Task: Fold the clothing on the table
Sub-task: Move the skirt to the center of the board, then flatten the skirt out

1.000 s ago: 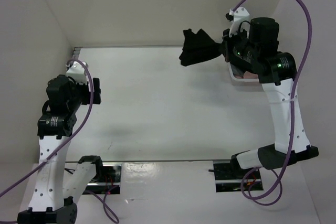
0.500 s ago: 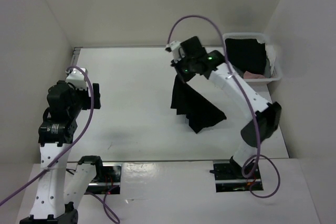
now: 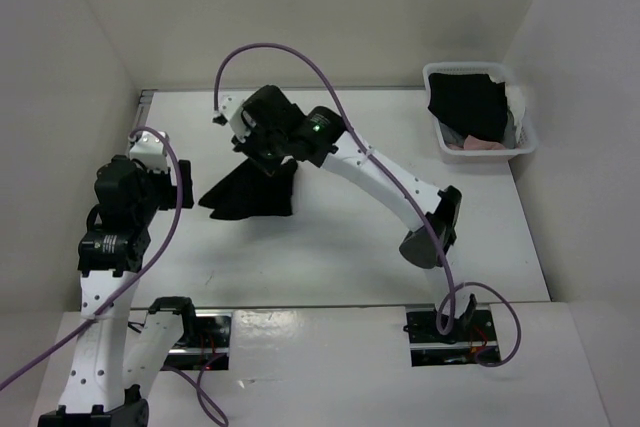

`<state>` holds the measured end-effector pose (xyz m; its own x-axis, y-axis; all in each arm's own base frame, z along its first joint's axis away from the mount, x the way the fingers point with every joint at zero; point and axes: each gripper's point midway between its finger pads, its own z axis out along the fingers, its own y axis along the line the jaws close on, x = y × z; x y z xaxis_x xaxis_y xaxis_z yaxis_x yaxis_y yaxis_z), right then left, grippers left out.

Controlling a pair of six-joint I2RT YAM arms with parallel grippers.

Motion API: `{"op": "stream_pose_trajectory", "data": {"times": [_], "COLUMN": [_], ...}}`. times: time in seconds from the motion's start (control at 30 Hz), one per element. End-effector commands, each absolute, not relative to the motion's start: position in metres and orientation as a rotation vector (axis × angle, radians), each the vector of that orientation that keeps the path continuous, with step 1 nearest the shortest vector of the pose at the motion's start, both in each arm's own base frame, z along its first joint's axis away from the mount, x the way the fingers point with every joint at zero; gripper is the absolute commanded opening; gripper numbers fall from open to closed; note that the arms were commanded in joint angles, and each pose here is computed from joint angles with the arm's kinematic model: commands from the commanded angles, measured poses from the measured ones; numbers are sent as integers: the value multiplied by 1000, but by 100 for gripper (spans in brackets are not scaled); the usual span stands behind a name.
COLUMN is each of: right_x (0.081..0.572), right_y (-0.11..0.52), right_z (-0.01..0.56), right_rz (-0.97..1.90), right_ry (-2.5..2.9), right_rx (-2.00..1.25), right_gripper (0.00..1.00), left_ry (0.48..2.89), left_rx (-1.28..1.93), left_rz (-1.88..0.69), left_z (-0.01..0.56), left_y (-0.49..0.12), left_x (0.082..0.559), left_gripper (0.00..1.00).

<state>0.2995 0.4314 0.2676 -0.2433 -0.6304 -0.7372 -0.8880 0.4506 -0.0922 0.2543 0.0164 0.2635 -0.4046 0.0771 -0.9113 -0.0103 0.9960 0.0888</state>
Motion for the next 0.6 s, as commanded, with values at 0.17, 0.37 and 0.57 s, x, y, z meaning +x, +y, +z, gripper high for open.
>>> {"op": "stream_pose_trajectory", "data": {"times": [0.17, 0.37, 0.57], "right_x": [333, 405, 430], "right_y": [370, 265, 204], "right_z": [243, 205, 197], "right_rz": [90, -89, -232], "right_ry": [2025, 2149, 2212], "right_rx": [-1117, -828, -655], "right_gripper": [31, 66, 81], "left_ry": [1906, 1905, 1905], "left_rx": [42, 48, 55], "left_rz": [78, 69, 60], "left_z": [280, 280, 280], "left_y": [13, 12, 10], "left_x": [258, 258, 258], "left_gripper": [100, 100, 100]}}
